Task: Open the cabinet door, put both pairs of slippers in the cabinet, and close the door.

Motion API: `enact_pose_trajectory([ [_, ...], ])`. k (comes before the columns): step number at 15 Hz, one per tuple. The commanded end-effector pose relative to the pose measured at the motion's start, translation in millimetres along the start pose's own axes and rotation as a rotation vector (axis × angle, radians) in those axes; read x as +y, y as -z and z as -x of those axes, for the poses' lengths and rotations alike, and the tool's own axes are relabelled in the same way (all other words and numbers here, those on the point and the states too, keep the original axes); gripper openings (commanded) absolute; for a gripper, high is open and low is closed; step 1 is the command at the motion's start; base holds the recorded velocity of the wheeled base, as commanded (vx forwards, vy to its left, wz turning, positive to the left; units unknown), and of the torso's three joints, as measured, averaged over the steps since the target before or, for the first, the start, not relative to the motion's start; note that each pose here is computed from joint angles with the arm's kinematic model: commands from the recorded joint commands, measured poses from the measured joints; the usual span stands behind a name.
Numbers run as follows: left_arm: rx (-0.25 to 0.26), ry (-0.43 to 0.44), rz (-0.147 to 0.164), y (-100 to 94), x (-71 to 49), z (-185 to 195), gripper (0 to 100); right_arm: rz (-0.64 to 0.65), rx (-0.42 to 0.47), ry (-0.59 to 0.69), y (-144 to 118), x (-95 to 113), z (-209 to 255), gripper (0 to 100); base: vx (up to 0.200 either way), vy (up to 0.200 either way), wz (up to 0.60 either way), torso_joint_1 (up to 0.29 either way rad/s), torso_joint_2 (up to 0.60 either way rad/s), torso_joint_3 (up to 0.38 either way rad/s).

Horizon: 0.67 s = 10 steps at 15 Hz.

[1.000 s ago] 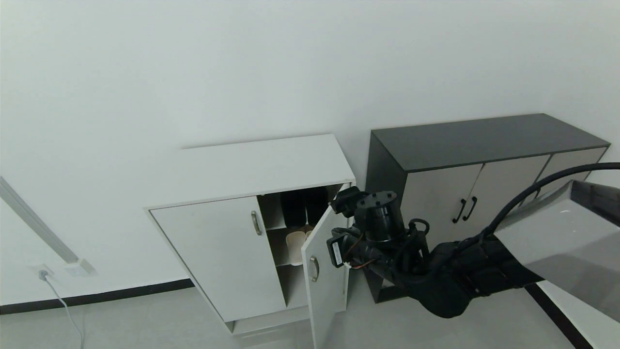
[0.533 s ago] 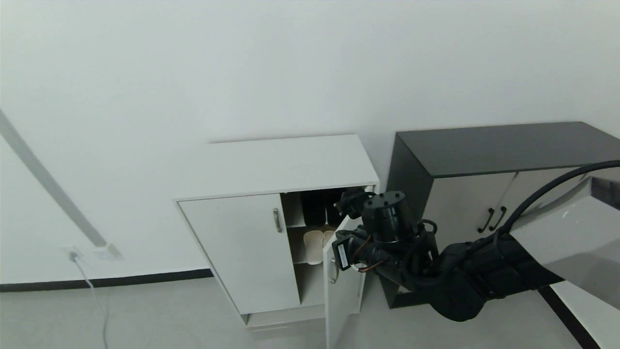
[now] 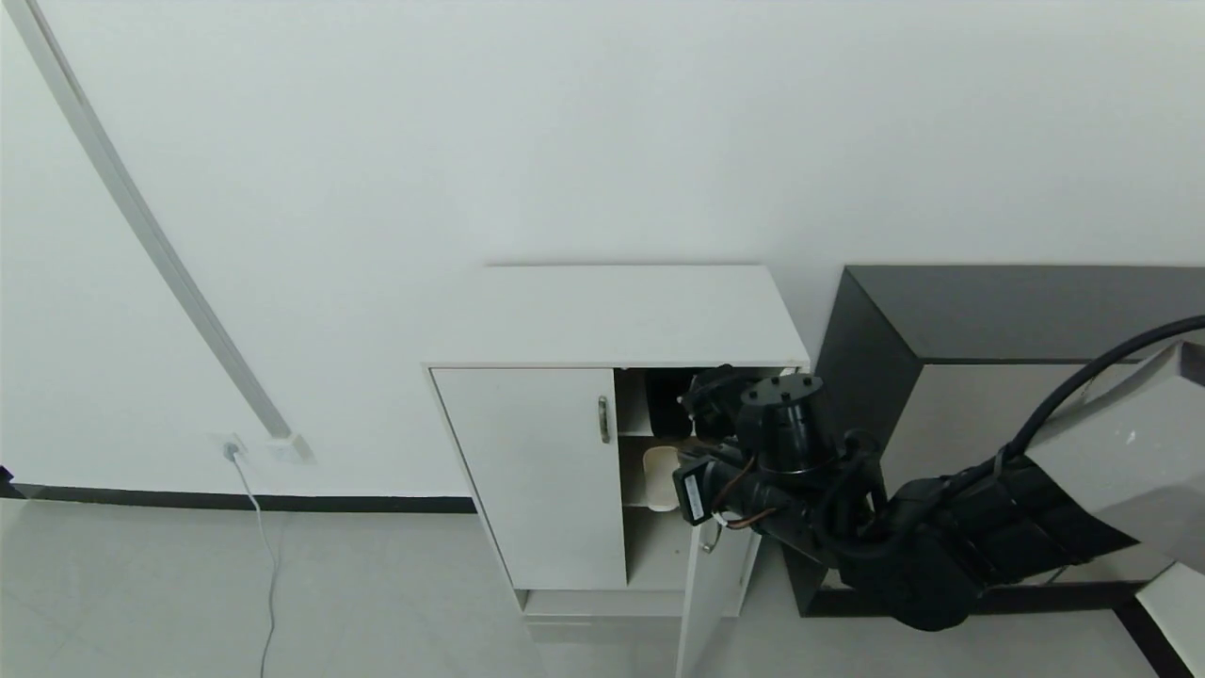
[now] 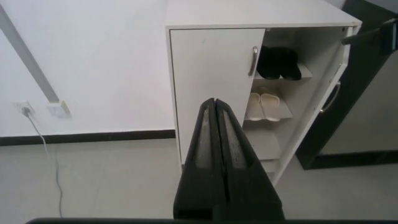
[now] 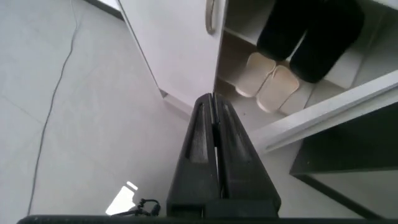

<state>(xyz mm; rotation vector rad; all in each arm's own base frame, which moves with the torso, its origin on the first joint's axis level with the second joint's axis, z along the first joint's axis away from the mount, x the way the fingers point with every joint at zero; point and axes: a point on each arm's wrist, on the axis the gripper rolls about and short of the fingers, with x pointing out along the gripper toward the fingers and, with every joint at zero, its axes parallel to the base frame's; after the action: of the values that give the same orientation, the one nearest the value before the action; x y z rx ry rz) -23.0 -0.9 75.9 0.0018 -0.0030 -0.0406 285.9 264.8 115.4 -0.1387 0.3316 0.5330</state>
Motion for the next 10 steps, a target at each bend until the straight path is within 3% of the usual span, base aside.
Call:
enact_pose_trajectory([
  [1, 0.001, -0.001, 0.000, 0.0, 0.0, -0.1, 0, -0.004, 0.011, 0.037, 0.6, -15.3, 18.1, 0, 0.000, 0.000, 0.00, 0.000, 0.00, 0.000],
  [2, 0.001, -0.001, 0.000, 0.0, 0.0, -0.1, 0, -0.003, 0.026, 0.057, 4.4, -20.3, 27.5, 0, 0.000, 0.000, 0.00, 0.000, 0.00, 0.000],
  [7, 0.001, -0.001, 0.000, 0.0, 0.0, -0.1, 0, 0.014, 0.143, 0.077, 37.6, -29.8, 48.1, 0, 0.200, 0.000, 0.00, -0.004, 0.00, 0.003],
  [10, 0.001, -0.002, 0.002, 0.0, 0.0, -0.1, 0, 0.023, 0.173, 0.071, 47.0, -27.8, 44.5, 0, 0.000, 0.000, 0.00, 0.000, 0.00, 0.000],
])
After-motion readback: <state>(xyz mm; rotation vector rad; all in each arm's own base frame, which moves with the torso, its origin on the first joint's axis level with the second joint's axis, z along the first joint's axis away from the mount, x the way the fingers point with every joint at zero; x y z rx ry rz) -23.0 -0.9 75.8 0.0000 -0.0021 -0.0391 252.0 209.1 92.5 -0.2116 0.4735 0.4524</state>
